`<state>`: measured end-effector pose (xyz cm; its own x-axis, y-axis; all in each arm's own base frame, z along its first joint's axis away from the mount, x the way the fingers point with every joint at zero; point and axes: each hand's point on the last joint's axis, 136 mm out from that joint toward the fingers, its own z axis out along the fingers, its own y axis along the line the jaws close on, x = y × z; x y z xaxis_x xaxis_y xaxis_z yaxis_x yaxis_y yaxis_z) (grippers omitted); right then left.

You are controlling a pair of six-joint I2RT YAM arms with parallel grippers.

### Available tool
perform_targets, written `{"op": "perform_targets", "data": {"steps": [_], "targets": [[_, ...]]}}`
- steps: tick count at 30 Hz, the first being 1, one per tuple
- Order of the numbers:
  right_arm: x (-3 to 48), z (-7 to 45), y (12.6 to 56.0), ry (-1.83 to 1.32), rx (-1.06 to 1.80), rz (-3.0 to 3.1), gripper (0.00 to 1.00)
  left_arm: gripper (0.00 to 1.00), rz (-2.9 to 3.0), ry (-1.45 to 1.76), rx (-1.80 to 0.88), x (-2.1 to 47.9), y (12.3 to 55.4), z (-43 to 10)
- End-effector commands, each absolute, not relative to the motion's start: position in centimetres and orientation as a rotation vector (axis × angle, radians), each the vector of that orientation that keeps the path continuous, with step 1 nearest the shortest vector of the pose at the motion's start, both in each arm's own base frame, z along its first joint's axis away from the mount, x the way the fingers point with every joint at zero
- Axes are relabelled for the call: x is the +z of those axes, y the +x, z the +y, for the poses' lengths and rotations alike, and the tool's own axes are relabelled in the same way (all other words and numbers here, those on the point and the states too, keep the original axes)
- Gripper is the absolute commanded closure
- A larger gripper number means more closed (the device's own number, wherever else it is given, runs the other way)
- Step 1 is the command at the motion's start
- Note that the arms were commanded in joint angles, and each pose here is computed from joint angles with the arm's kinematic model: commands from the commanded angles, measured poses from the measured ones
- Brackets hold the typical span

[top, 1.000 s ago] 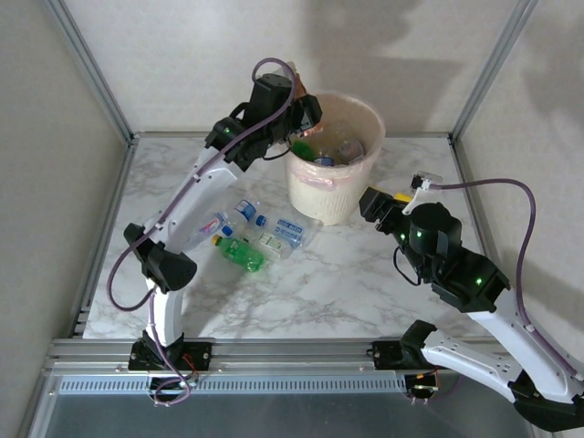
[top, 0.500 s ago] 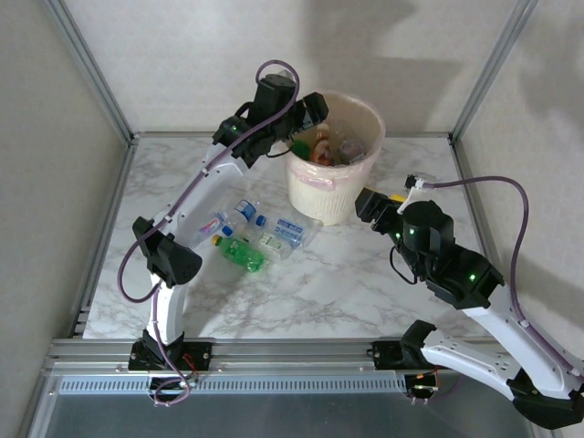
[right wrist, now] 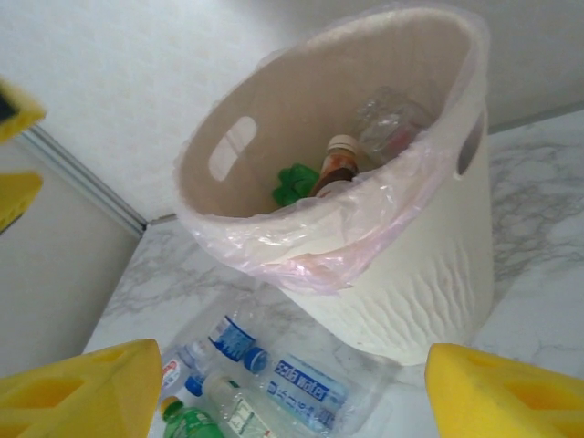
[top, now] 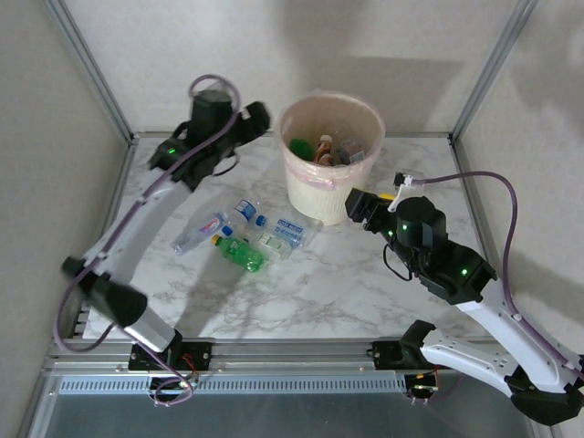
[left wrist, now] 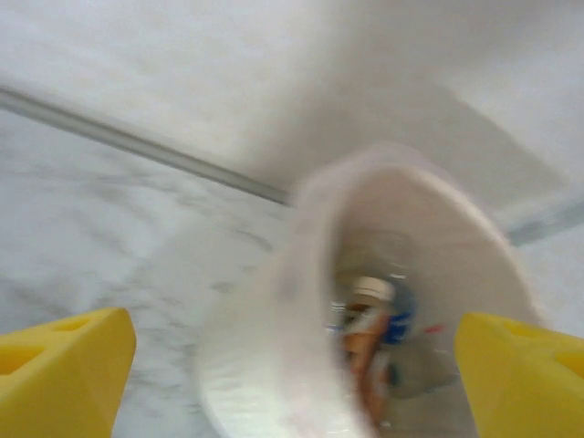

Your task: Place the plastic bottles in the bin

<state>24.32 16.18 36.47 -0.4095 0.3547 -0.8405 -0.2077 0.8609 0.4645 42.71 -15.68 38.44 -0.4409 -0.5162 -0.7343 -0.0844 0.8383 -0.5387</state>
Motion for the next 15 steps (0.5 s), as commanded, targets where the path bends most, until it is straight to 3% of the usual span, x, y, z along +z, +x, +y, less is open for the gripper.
{"op": "perform_targets", "data": {"steps": [1, 7, 15], "targets": [[36.9, 18.0, 24.4, 0.047, 0.685, 1.878, 0.23, 0.10, 1.973, -0.565, -0.434, 35.3, 41.5, -9.4], [36.4, 19.1, 24.5, 0.011, 0.695, 1.901, 0.22, 0.06, 2.181, -0.586, -0.212, 25.6, 38.4, -3.8], [35.8, 19.8, 24.9, 0.017, 0.697, 1.916, 0.21, 0.02, 2.490, -0.442, 0.032, 15.7, 36.7, -2.5]]}}
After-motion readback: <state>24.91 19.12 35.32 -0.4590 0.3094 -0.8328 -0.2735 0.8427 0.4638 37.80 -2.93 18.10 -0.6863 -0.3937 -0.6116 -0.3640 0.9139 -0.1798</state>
